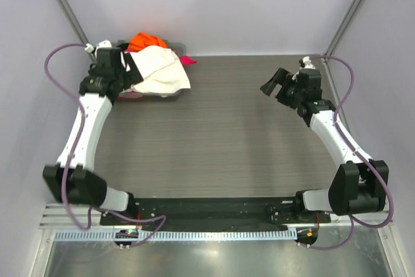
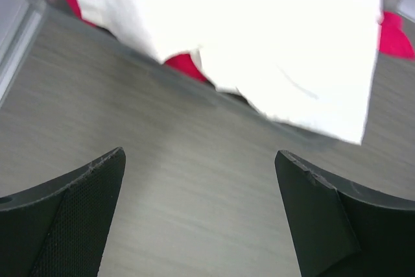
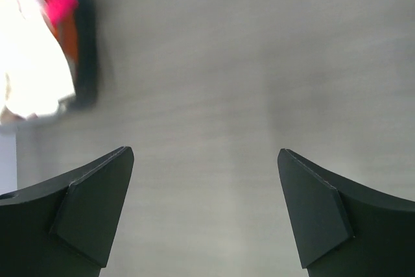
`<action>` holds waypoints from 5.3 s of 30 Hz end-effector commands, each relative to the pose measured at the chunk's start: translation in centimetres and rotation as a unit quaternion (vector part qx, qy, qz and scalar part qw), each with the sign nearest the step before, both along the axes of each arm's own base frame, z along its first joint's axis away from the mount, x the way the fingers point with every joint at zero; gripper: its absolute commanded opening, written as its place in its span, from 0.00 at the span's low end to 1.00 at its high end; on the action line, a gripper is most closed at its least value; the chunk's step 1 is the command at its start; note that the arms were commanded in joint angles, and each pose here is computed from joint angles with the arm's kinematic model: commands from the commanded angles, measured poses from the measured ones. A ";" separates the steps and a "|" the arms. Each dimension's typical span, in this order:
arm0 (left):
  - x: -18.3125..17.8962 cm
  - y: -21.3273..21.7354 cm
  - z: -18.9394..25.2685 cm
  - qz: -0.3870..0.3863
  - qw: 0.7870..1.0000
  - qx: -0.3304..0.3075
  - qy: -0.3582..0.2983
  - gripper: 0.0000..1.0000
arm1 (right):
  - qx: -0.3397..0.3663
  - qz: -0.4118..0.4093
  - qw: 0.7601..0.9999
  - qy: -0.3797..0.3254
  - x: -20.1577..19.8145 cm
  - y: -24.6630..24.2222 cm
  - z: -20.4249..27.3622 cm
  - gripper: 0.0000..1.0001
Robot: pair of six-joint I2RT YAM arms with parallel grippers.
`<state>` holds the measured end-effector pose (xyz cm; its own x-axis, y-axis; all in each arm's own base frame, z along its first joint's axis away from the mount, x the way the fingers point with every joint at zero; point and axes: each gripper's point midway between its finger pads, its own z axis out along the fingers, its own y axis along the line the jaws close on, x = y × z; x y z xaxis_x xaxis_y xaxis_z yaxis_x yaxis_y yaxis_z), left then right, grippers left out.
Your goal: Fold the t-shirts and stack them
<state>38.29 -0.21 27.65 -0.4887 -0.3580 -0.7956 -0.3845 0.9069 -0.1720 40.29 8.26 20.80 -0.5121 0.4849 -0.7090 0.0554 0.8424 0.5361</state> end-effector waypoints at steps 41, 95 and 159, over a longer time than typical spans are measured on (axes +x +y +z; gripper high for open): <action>5.6 -14.6 23.2 -0.197 0.937 -0.117 -0.264 0.00 | -0.013 -0.036 0.999 -0.034 -10.9 1.1 12.7 0.99; 17.0 -15.8 -11.8 -0.186 0.970 -0.119 0.106 1.00 | -0.084 0.008 0.972 0.221 -12.5 2.0 -8.5 0.87; -10.9 -22.9 -16.8 -0.222 0.948 -0.146 0.174 0.93 | -0.154 -0.198 0.968 -0.006 -20.0 -6.9 13.2 0.01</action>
